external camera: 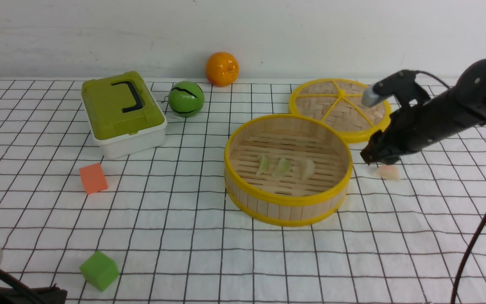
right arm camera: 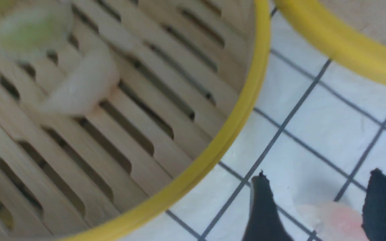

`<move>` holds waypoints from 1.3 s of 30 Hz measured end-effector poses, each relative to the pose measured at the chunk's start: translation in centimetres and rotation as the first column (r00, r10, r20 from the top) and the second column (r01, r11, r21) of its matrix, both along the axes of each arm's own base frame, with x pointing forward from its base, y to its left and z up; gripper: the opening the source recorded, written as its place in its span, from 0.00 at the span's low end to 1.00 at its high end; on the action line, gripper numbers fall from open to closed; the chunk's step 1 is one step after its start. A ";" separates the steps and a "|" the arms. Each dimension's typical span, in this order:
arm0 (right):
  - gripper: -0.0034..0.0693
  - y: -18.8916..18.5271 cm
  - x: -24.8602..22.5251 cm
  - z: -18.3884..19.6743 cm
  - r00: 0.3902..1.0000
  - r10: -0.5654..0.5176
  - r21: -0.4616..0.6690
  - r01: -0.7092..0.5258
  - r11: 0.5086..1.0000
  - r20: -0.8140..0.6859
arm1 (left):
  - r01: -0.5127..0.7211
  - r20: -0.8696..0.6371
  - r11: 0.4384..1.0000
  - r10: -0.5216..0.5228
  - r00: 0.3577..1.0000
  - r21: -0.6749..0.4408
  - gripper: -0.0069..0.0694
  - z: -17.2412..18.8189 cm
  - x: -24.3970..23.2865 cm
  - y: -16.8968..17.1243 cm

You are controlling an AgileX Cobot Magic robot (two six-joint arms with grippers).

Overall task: Put the dumplings into the steamer on the table with the white tablecloth.
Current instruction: 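Reach for and grasp a dumpling lying on the table beside the steamer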

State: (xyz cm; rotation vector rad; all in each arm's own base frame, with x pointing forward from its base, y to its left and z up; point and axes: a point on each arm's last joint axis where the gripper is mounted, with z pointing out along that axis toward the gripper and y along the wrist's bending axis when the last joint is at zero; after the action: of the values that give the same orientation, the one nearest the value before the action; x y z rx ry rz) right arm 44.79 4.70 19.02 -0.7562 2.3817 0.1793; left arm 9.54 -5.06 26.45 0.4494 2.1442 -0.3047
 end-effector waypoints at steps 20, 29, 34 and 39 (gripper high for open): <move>0.46 -0.7 1.1 -0.9 0.992 0.081 -0.166 -0.063 0.984 0.099 | 0.011 0.021 1.000 -0.011 1.000 0.025 0.07 -2.4 0.1 0.1; 0.55 -2.2 1.1 -1.5 0.998 0.008 -0.135 0.000 0.991 0.059 | 0.012 0.033 1.000 -0.013 0.999 0.027 0.08 -2.3 0.1 0.1; 0.55 -3.8 1.2 -2.9 0.996 -0.094 -0.088 0.094 0.992 -0.001 | 0.013 0.034 0.999 -0.014 0.999 0.031 0.08 -2.3 0.1 0.1; 0.42 -3.7 1.1 -3.5 0.989 -0.131 -0.046 0.129 0.991 -0.061 | 0.013 0.037 0.999 -0.014 0.999 0.030 0.08 -2.3 0.1 0.1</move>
State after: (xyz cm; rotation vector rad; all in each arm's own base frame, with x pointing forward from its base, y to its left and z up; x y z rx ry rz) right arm 45.91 1.00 15.52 -0.6199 2.4929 0.1009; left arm 9.66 -4.99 24.14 0.4838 2.1129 -0.2703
